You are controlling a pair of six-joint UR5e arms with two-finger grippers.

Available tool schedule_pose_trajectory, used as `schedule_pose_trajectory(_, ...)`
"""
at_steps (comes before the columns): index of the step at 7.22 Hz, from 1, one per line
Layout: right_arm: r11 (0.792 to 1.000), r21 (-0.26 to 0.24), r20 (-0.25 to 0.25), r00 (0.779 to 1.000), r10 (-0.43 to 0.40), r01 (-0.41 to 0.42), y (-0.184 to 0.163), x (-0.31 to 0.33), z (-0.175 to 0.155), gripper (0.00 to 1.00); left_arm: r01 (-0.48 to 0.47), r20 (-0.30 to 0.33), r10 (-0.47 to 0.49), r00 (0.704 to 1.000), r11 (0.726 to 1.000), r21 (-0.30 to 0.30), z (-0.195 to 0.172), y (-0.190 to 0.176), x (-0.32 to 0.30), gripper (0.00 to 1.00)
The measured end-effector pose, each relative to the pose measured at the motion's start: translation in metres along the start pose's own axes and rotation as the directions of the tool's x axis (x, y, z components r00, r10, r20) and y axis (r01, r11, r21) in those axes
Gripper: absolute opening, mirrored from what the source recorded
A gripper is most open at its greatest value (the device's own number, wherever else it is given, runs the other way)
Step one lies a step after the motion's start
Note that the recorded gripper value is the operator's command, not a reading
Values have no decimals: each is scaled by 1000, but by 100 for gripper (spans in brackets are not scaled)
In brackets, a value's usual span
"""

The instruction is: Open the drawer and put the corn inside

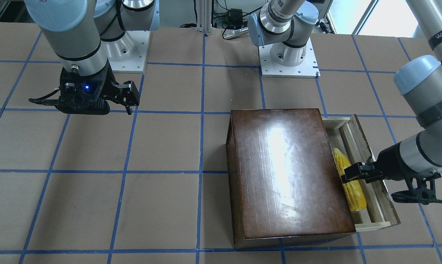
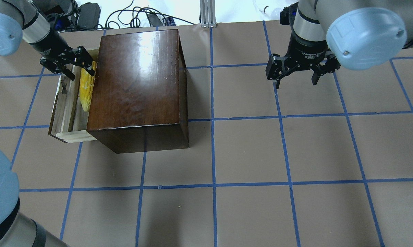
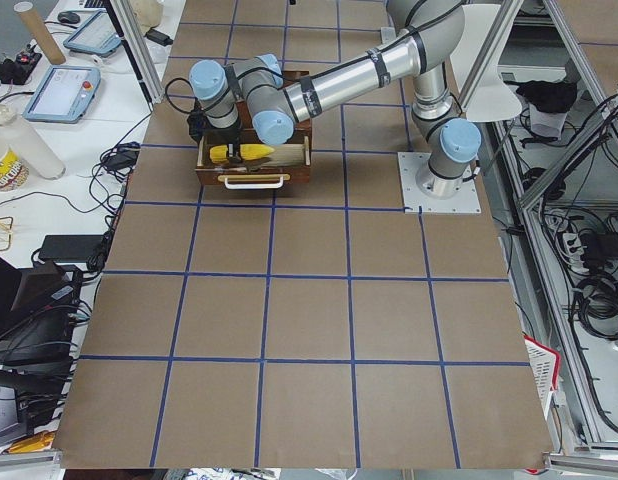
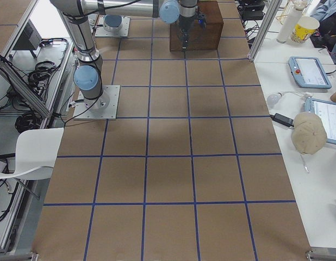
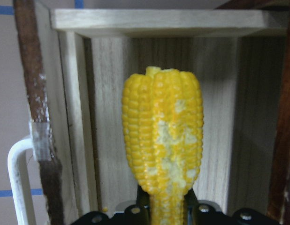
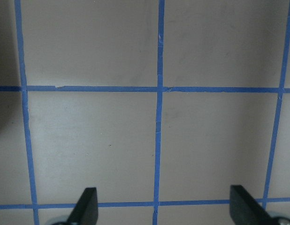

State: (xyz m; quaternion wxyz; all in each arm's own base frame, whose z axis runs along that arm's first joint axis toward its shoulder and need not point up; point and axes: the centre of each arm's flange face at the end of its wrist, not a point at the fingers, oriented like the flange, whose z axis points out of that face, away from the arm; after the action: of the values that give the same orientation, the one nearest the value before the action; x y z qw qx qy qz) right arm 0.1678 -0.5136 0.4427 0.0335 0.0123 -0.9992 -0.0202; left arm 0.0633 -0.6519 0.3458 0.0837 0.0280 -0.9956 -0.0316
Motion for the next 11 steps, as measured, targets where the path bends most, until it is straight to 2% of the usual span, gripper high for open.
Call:
schedule_pose_trajectory(2,1000,0,0,1000,0,0,0,0,0,100,4,10,-4,1000,1000,12,-27,9,4,100)
schedule_pose_trajectory(5,1000,0,0,1000,0,0,0,0,0,100,4,17,-4,1000,1000,21,-103,35,27,100)
schedule_pose_trajectory(6,1000,0,0,1000,0,0,0,0,0,100,3,22,-4,1000,1000,23,-117,45,47,100)
schedule_pose_trajectory(9,1000,0,2,1000,0,0,0,0,0,100,-34,130,33,991,999,7,-130,80,145,100)
schedule_pose_trajectory(11,1000,-1,4,1000,0,0,0,0,0,100,-94,152,98,983,995,-32,-111,102,196,100)
